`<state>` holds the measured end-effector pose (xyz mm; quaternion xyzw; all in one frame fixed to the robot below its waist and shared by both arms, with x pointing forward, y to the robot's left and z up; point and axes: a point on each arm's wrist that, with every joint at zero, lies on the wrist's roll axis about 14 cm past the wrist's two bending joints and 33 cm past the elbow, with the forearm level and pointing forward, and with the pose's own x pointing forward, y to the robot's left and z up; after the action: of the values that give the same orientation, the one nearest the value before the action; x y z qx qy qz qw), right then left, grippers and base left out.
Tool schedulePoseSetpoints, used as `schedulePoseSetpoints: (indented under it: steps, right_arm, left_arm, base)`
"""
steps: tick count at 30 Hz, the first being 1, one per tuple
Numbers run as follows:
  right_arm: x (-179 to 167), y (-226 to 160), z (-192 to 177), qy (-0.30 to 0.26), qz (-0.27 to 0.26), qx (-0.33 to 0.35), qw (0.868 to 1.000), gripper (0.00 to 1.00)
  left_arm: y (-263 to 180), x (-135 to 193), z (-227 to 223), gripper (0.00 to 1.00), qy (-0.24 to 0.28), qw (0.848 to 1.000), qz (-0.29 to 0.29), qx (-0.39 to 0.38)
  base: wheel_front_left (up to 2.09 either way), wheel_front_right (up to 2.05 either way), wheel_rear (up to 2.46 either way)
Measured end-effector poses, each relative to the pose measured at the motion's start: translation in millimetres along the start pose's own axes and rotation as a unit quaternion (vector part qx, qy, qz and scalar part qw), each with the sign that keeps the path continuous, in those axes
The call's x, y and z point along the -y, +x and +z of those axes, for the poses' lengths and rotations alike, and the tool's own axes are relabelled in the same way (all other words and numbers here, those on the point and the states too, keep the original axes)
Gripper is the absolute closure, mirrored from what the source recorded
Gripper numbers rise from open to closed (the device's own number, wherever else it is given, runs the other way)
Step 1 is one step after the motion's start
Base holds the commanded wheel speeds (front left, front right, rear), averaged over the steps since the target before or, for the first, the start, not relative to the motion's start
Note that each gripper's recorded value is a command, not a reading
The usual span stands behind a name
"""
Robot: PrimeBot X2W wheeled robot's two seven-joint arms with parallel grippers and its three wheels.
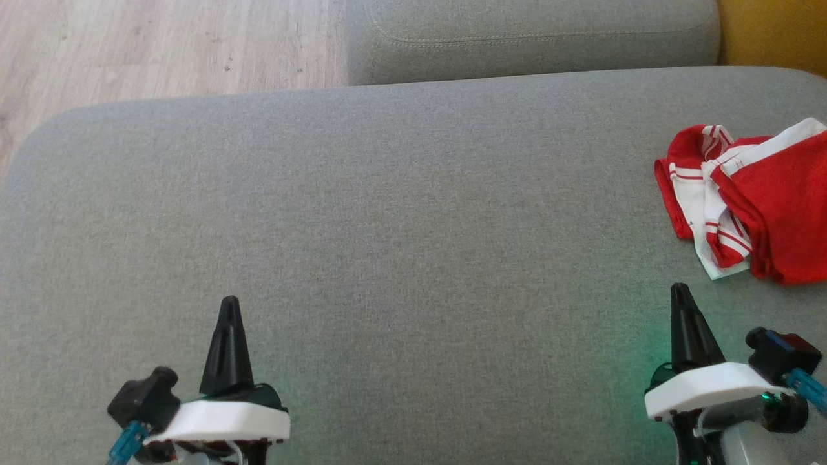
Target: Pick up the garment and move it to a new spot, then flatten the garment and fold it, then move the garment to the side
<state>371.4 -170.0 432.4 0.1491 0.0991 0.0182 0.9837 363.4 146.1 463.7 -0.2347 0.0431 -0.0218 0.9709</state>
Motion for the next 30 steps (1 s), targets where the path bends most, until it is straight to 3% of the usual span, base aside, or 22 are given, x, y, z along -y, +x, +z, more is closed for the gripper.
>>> schedulePoseSetpoints:
  steps: [30]
  right_arm:
    - [12.2,-2.8,10.2,0.165,-0.028,0.012,0.986,1.00]
  left_arm:
    - [0.8,-15.1,3.3,1.00,-0.143,0.989,0.031,-0.008]
  base:
    - [0.00,0.00,0.00]
